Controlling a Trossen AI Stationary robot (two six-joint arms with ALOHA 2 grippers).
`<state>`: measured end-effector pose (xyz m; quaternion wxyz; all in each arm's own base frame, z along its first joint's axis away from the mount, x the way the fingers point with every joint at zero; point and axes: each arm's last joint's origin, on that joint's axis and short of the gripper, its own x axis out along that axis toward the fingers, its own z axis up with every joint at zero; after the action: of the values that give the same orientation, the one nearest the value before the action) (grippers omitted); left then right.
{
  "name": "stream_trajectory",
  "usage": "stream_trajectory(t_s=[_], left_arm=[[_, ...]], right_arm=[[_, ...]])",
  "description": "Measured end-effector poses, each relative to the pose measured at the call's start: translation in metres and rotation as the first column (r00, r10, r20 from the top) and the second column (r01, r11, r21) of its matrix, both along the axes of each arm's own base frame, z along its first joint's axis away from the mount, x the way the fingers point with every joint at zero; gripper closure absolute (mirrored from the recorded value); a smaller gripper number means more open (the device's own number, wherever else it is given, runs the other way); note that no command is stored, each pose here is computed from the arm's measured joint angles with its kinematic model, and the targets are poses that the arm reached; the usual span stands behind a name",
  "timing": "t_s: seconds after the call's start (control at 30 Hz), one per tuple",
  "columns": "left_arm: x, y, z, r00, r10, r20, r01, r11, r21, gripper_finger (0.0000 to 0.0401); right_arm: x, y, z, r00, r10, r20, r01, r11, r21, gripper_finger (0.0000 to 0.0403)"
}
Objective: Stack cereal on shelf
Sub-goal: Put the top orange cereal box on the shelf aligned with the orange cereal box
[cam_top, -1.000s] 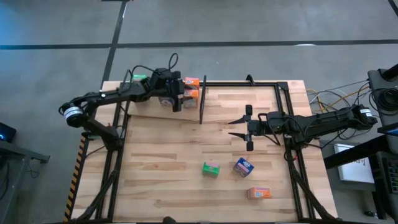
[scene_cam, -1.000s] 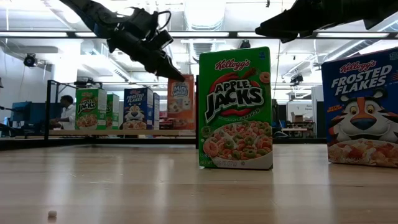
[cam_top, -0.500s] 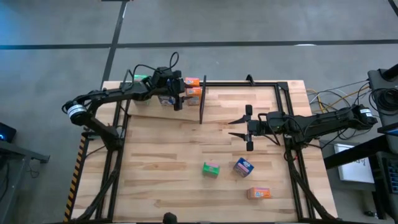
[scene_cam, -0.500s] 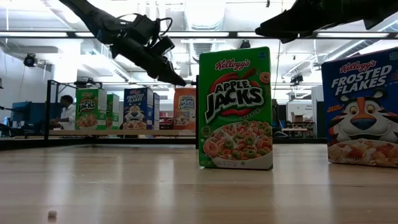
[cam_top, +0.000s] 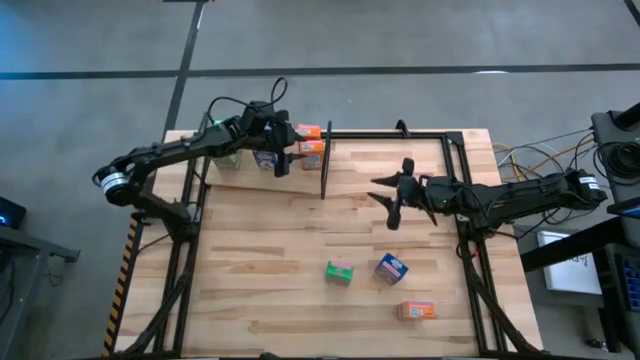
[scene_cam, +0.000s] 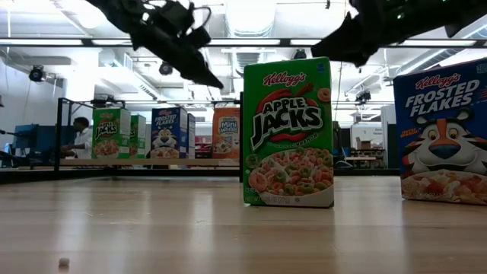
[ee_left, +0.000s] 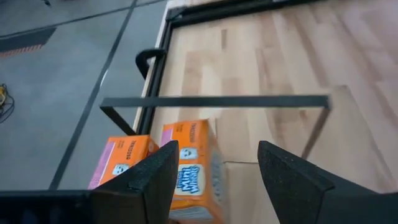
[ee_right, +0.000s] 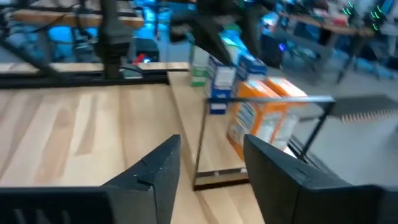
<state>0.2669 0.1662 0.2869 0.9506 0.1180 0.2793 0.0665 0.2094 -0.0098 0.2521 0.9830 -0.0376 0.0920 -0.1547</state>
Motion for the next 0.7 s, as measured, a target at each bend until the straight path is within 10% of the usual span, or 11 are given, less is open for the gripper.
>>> stream_trajectory(t_s=[0.3, 0.7], left_arm=[[-0.022, -0.055, 0.030, 0.985, -0.043, 0.166, 0.049, 0.998, -0.029, 0.0223], [-0.035, -0.104, 0.030, 0.947, 0.024, 0.321, -0.018, 1.000, -0.022, 0.0250]], right_arm=[[0.014, -0.037, -0.017, 0.989, -0.145, -0.039, 0.149, 0.979, 0.139, 0.0379], [0.071, -0.117, -0.018, 0.971, -0.234, -0.045, 0.233, 0.897, 0.375, 0.0394]])
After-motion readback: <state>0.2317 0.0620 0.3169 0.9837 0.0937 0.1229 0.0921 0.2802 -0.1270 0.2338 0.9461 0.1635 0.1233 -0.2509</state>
